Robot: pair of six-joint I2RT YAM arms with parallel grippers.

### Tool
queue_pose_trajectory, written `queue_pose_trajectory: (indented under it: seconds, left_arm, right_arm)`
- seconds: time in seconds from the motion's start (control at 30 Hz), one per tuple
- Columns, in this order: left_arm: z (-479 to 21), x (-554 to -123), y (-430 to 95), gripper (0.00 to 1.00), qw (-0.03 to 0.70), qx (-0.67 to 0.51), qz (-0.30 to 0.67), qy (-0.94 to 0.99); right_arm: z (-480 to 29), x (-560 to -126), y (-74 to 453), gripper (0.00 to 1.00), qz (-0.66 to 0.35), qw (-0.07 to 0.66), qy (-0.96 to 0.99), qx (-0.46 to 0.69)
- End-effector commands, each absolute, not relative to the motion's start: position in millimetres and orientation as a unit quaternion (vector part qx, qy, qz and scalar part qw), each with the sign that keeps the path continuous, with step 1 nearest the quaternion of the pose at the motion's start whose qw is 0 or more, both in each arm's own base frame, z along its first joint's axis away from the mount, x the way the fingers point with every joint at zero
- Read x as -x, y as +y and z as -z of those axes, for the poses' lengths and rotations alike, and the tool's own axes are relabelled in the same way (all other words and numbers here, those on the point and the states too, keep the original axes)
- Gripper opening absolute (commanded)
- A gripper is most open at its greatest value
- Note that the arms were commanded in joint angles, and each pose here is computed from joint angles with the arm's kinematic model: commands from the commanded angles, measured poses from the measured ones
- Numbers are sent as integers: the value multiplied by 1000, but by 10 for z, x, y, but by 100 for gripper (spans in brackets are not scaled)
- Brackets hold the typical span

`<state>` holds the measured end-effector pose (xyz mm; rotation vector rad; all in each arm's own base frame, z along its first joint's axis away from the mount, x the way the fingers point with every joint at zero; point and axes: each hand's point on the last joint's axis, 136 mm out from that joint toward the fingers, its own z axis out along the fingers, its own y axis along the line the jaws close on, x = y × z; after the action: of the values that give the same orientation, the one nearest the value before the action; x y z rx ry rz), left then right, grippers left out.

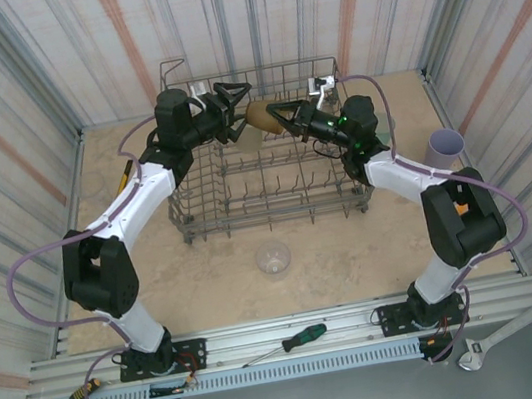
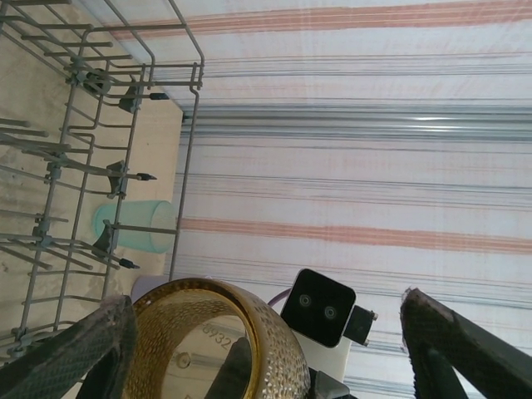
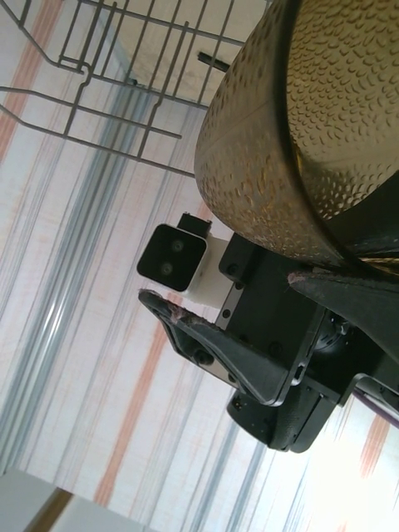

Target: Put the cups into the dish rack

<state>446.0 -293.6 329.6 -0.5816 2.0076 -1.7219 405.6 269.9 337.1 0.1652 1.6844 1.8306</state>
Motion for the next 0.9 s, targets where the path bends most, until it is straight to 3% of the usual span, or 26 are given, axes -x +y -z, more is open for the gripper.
queue_pose_trajectory:
  seconds: [0.0, 0.2, 0.87]
  left_arm:
    - [-3235, -4194, -3121, 89, 157, 186, 634, 734]
    - [-3238, -4142, -3165, 94, 147, 184, 638, 733]
    - [-3141, -4159, -3157, 95, 142, 193, 633, 736]
  right_arm:
    - [-3968, -3942, 2621, 0, -706, 387, 593, -20]
    - [-4097, -3944, 2568, 0, -717, 396, 573, -19]
    - [-4176, -3839, 2523, 0, -689, 416, 593, -7]
